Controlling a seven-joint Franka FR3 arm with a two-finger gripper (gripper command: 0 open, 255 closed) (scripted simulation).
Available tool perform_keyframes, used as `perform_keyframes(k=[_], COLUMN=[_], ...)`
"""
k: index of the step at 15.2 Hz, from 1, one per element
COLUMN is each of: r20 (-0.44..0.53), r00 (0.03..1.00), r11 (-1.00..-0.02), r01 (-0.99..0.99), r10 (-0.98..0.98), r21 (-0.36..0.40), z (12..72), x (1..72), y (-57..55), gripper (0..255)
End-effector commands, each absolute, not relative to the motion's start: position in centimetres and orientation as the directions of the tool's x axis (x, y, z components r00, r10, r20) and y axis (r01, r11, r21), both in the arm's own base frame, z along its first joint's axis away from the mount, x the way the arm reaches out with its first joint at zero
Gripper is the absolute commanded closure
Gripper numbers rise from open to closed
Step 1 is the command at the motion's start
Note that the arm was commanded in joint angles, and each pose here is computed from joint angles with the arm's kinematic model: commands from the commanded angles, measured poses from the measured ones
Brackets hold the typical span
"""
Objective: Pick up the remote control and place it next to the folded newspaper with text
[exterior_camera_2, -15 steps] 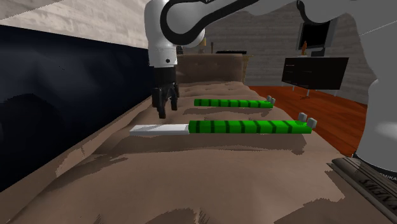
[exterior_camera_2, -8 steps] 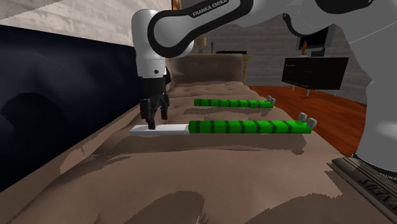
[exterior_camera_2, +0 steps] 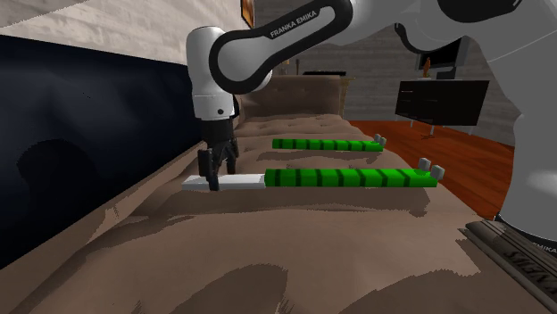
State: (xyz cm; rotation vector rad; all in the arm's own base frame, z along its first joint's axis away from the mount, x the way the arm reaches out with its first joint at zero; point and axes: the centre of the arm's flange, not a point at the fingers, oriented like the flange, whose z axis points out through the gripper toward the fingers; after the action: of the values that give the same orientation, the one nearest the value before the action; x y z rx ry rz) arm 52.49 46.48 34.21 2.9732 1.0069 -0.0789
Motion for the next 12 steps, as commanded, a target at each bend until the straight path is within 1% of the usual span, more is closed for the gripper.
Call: perform_keyframes(k=[1, 3, 4, 12], r20=[-0.048, -0.048, -0.048, -0.048], r00=[0.793, 0.793, 0.793, 0.793], r11=[-0.794, -0.794, -0.794, -0.794], r01=[0.607, 0.607, 0.607, 0.607], r10=[0.607, 0.607, 0.607, 0.607], r21=[-0.015, -0.015, -0.015, -0.015], z=[34.19, 34.20, 34.20, 34.21], x=[52.48, 52.48, 52.48, 52.51], y=[46.48, 46.48, 46.48, 46.50], gripper=[0, 0, 255, 255])
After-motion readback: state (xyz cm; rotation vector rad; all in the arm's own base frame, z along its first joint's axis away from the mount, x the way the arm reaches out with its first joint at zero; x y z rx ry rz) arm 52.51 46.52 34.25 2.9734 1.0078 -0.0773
